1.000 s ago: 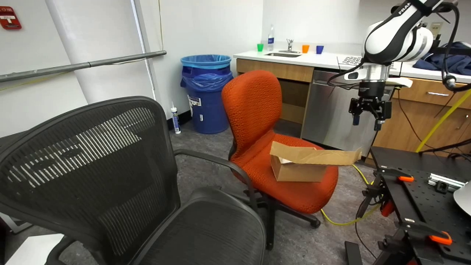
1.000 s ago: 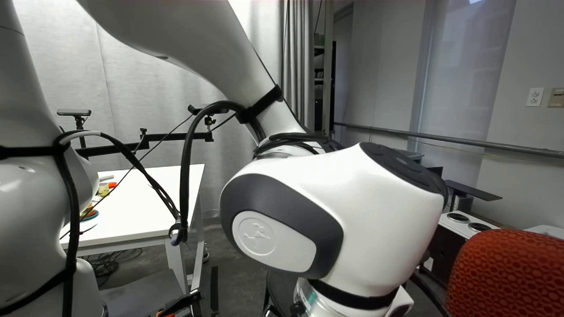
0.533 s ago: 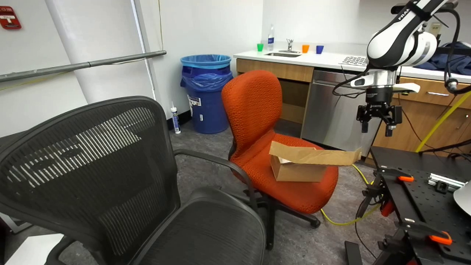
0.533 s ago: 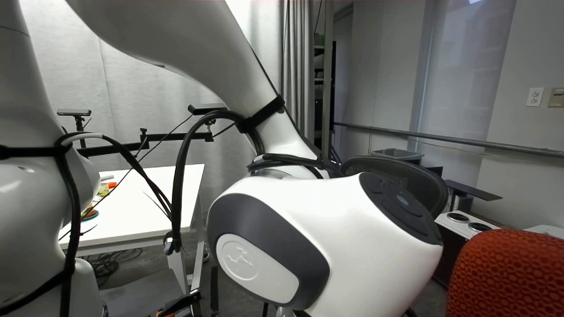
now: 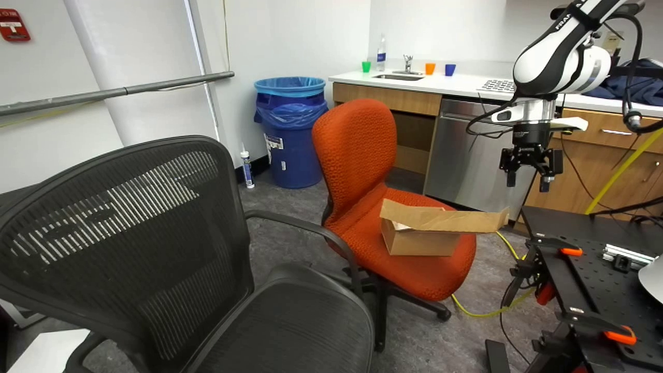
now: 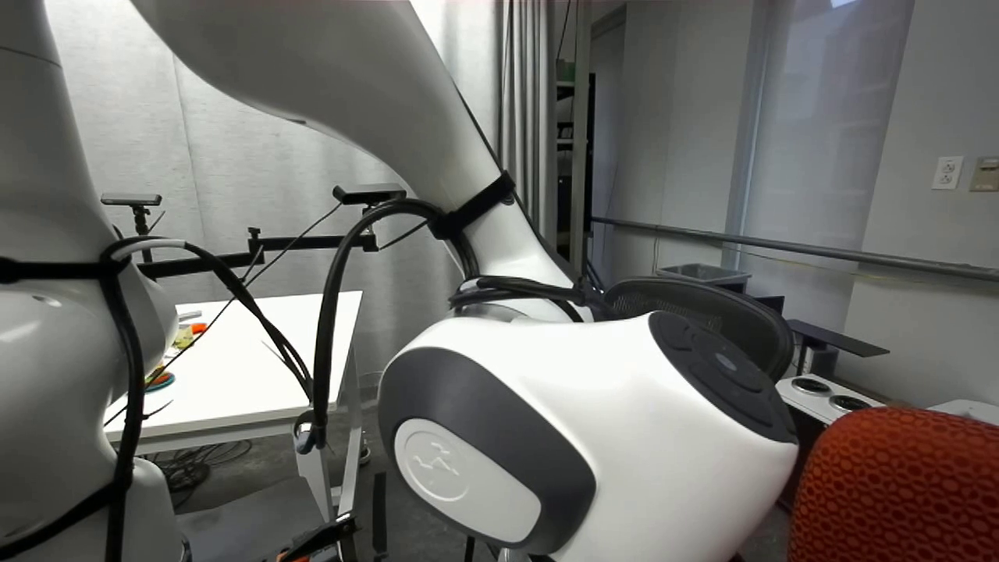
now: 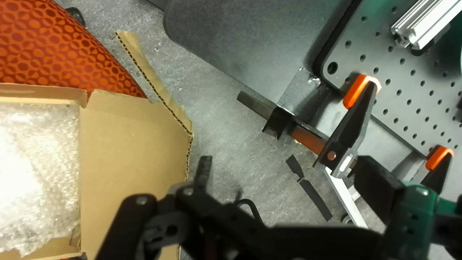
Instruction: Remove the box from the orange chair and place it on the black chair
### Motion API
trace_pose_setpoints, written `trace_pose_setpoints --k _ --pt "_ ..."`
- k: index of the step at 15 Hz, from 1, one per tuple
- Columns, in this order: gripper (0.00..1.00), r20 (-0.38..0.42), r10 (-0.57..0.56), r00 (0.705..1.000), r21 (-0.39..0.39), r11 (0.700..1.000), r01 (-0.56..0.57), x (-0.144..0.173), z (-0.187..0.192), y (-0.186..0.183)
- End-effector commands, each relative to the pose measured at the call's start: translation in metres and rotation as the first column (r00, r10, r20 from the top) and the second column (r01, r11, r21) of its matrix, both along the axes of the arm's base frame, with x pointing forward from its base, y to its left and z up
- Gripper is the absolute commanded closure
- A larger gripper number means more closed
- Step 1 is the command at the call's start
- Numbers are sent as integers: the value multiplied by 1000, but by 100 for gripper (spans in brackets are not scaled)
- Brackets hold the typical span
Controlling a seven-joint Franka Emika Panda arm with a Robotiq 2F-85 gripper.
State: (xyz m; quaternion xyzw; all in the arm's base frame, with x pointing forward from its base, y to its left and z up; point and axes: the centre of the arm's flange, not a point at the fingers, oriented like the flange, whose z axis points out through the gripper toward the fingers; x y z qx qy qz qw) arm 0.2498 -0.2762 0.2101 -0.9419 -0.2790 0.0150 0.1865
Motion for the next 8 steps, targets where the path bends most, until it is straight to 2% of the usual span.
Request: trace_pose_setpoints --k 1,3,6,7,8 --pt "0 92 27 995 -38 999 -24 -5 -2 -3" --pt "0 151 88 985 -101 992 -73 -5 -23 -11" --pt "0 222 161 962 -152 980 -129 -8 -59 -19" --pt "0 234 179 956 -160 977 -144 -16 -63 -42" --pt "0 239 195 951 -160 974 -160 -19 -71 -49"
